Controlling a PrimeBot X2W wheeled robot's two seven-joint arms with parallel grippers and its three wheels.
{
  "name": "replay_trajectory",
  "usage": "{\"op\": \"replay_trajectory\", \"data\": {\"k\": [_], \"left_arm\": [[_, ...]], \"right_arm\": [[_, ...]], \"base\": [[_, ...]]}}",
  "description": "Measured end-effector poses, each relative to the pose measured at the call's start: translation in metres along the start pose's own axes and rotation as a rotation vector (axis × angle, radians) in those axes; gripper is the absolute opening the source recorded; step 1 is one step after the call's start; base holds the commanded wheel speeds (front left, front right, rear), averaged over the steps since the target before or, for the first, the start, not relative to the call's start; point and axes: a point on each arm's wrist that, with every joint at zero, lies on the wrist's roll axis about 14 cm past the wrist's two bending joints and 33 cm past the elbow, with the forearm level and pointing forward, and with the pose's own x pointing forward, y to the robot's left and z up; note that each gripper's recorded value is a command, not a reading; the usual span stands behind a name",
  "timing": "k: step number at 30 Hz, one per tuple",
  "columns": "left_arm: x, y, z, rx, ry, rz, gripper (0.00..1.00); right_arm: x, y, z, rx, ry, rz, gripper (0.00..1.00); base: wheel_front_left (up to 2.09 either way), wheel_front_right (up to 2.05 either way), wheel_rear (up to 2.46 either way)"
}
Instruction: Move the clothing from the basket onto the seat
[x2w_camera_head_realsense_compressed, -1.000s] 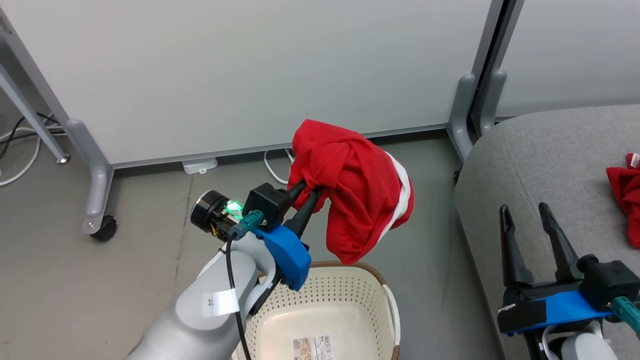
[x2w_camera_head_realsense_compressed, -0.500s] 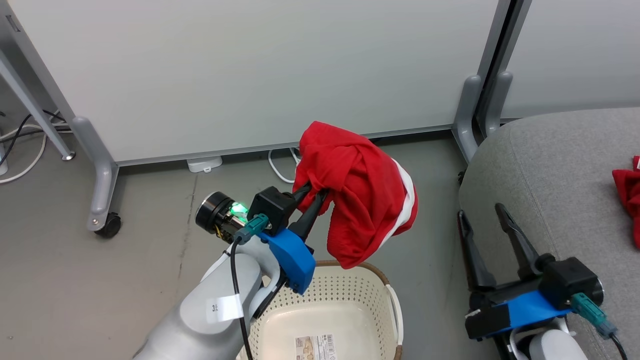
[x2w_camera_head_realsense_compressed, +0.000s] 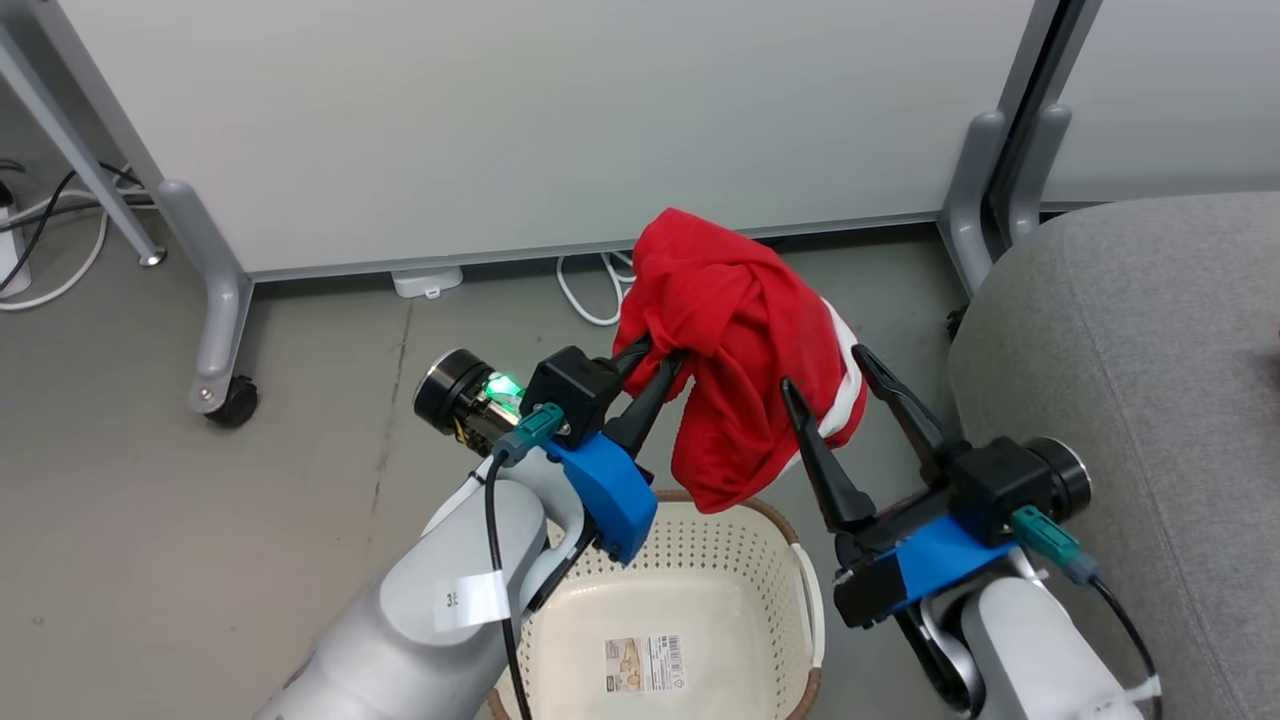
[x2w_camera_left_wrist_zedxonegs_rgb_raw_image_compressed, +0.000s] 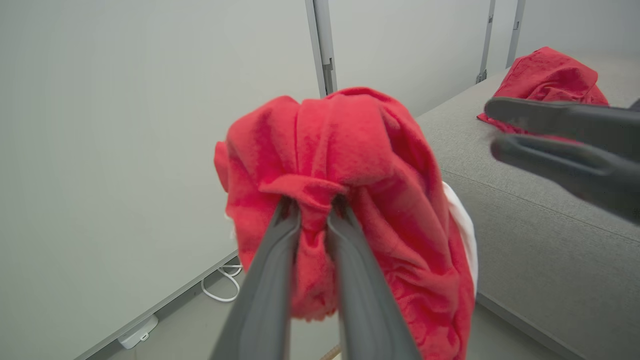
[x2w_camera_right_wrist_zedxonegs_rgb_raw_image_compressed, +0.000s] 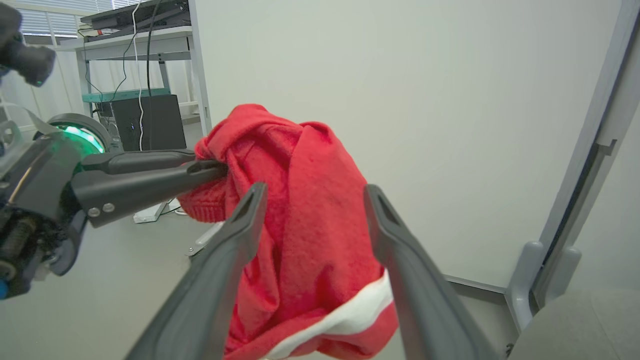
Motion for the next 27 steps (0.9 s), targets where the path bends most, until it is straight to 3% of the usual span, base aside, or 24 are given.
{"op": "replay_trajectory", "data": {"k": [11, 17, 27], "left_arm": [[0.006, -0.003, -0.004, 0.0, 0.009, -0.019, 0.0], [0.01, -0.006, -0.003, 0.005, 0.009, -0.041, 0.0], [0.01, -0.01, -0.001, 0.007, 0.003, -0.061, 0.0]], "right_arm": [[0.026, 0.029, -0.032, -0.039, 0.099, 0.125, 1.0], [0.043, 0.029, -0.049, -0.11, 0.154, 0.16, 1.0], [0.057, 0.024, -0.061, -0.131, 0.194, 0.159, 1.0]], "base": [[0.0, 0.0, 0.0], [0.0, 0.0, 0.0], [0.0, 0.0, 0.0]]}}
